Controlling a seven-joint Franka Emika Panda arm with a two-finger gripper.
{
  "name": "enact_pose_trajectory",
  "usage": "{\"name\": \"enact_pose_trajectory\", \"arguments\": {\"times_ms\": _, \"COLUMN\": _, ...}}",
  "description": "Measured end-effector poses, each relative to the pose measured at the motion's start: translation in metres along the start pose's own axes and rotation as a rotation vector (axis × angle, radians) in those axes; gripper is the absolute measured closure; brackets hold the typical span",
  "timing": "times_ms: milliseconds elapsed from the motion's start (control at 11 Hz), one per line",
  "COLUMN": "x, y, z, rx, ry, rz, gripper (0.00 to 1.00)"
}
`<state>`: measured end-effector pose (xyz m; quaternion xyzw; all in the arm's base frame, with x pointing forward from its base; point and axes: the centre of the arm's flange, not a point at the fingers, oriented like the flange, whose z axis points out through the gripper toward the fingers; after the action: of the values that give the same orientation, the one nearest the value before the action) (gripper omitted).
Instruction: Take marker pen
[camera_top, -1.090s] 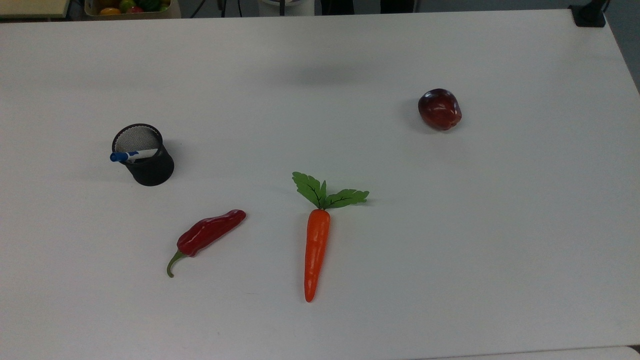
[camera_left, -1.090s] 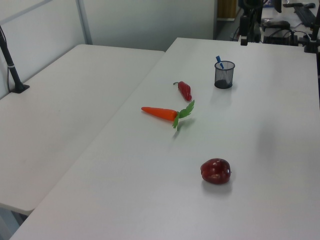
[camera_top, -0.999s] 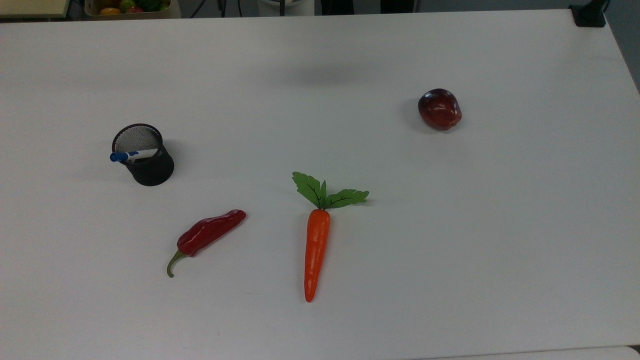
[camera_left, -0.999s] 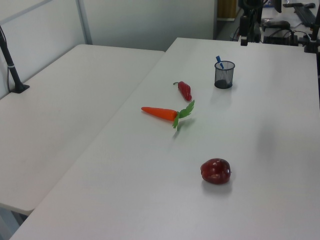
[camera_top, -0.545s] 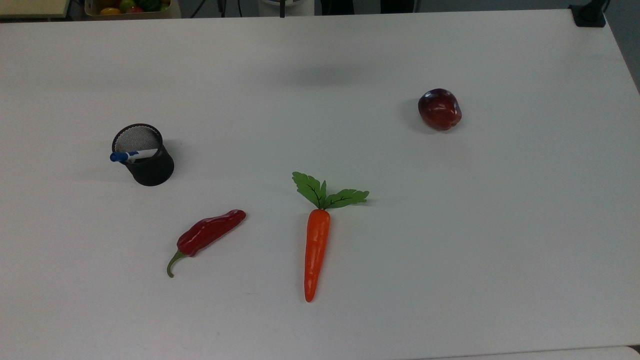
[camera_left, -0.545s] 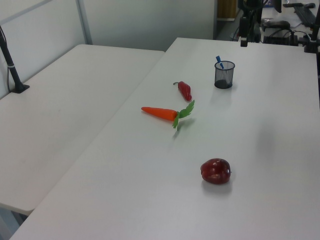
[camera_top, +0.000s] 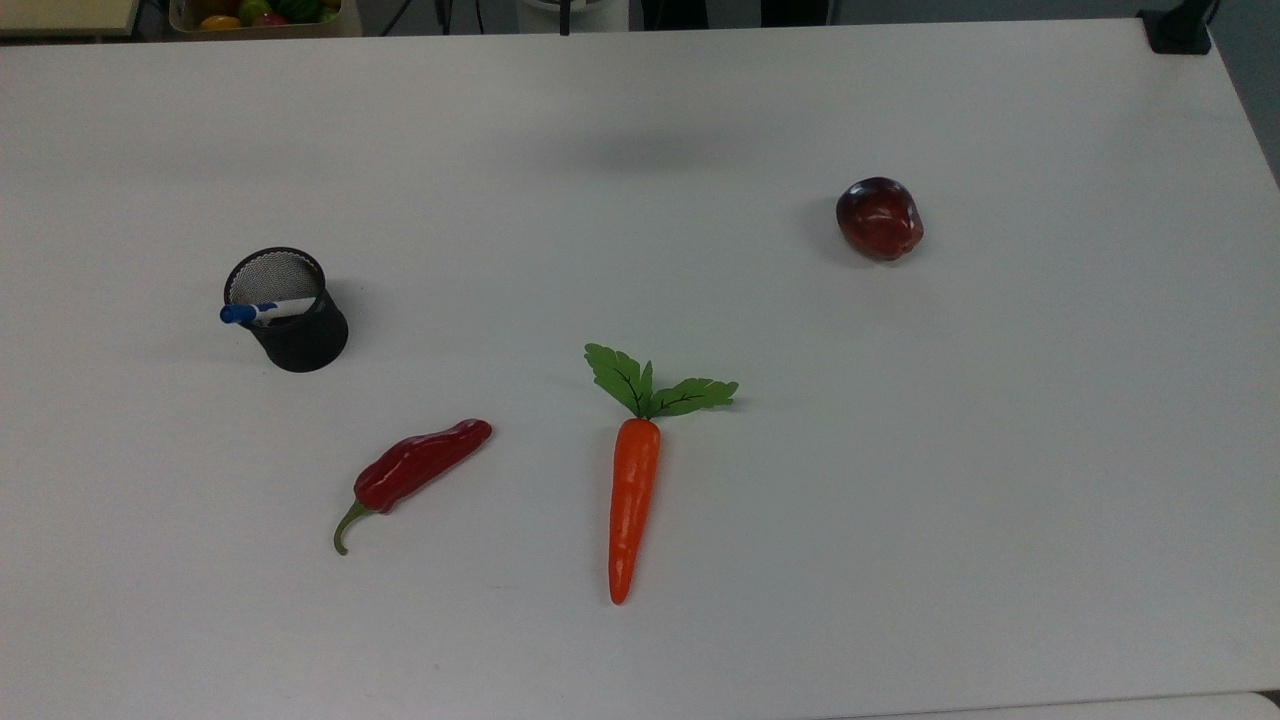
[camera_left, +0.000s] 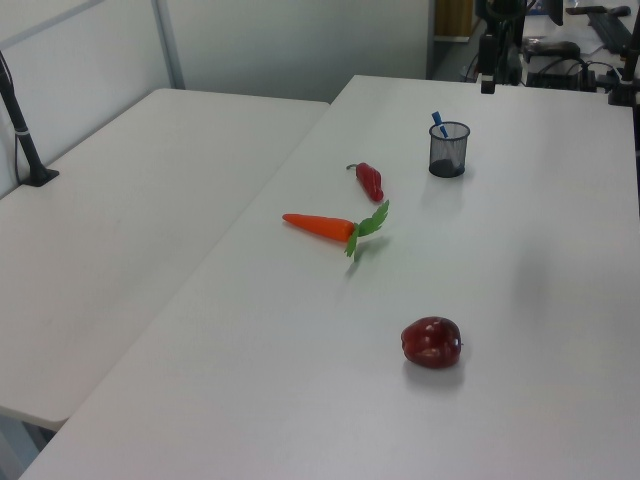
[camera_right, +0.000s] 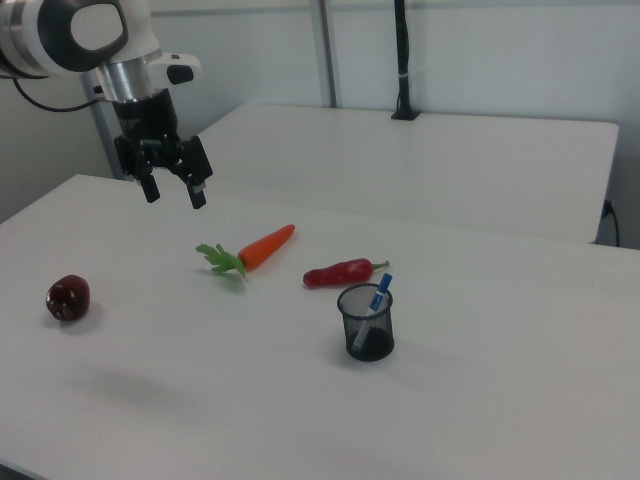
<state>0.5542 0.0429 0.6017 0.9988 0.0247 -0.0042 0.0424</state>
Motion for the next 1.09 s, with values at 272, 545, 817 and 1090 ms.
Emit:
{"name": "enact_pose_trajectory", "arguments": {"times_ms": 272, "x": 0.000, "y": 0.000, "z": 0.000, "rx": 0.000, "ry": 0.000, "rz": -0.004, "gripper": 0.00}}
{"name": "enact_pose_trajectory", "arguments": {"times_ms": 545, "x": 0.000, "y": 0.024, "z": 0.002, "rx": 0.001, "ry": -0.004, "rz": -0.028, "gripper": 0.00}}
{"name": "enact_pose_trajectory", "arguments": {"times_ms": 817, "x": -0.003, "y": 0.083, "z": 0.009, "rx": 0.003, "ry": -0.015, "rz": -0.029, "gripper": 0.00}}
{"name": "enact_pose_trajectory", "arguments": {"times_ms": 1090, "x": 0.008, "y": 0.135, "z": 0.029, "rx": -0.002, "ry": 0.016, "rz": 0.036, "gripper": 0.00}}
